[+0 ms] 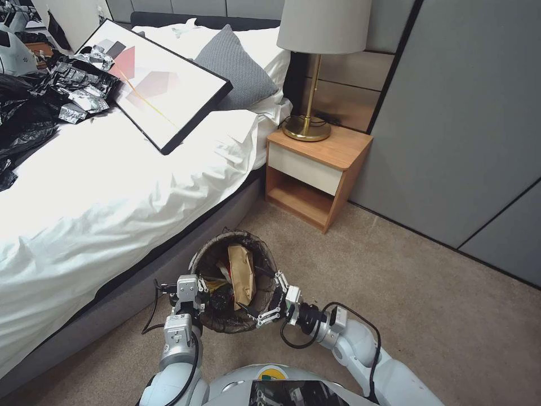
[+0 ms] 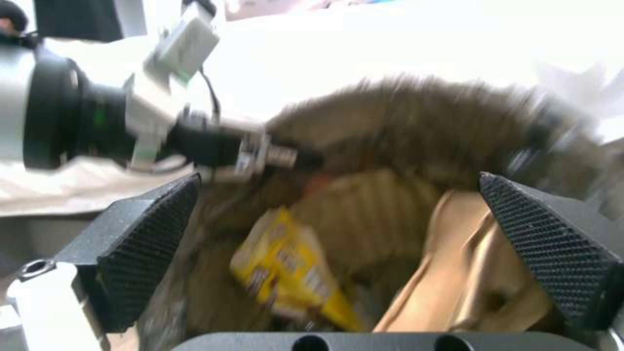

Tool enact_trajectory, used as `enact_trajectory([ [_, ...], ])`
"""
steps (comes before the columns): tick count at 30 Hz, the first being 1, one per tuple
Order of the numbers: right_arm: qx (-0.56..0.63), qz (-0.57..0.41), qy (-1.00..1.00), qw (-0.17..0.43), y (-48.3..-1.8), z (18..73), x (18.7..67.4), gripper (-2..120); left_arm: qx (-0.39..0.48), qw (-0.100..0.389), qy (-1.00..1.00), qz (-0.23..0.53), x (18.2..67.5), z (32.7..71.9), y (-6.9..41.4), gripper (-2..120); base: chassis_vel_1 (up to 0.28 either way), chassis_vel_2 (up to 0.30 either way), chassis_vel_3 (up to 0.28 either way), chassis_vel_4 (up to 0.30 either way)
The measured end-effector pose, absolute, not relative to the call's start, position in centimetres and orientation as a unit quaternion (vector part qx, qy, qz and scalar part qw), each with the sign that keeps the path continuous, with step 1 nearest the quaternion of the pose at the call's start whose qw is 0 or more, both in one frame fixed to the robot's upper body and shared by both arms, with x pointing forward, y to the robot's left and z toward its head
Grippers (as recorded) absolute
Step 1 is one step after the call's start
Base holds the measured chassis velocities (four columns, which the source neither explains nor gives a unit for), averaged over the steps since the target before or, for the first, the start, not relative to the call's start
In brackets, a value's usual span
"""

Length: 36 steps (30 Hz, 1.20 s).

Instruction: Pick up the trash bin, then pick up the garbage from the floor and place it into the trash bin.

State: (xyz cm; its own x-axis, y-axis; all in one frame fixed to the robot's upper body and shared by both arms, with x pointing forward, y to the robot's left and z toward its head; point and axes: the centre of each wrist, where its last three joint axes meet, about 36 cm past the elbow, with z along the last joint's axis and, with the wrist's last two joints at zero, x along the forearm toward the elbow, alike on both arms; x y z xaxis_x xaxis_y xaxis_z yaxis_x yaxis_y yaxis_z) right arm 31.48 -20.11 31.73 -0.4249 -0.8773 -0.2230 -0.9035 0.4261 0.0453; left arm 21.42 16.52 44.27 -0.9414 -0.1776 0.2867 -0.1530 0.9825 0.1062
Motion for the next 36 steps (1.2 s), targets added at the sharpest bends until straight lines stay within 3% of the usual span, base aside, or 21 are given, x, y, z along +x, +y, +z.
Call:
enact_trajectory([
  [5,-0.466,0.038,0.878,0.108,-20.4,34.8,30.0,100,0.086,0.15,-0.984,-0.042,21.6,44.1,16.8,0,0.0,0.0,0.0,0.0],
  [8,-0.322,0.003,0.937,0.138,-19.5,38.5,26.9,100,0.089,0.154,-0.983,-0.044,21.9,43.8,17.0,0,0.0,0.0,0.0,0.0],
  [15,-0.175,0.003,0.971,0.164,-20.5,41.8,23.9,100,0.088,0.153,-0.983,-0.045,22.0,43.7,17.0,0,0.0,0.0,0.0,0.0],
  [36,-0.099,-0.004,0.98,0.175,-23.1,40.0,23.7,100,0.086,0.154,-0.984,-0.027,21.6,44.2,16.8,0,0.0,0.0,0.0,0.0],
])
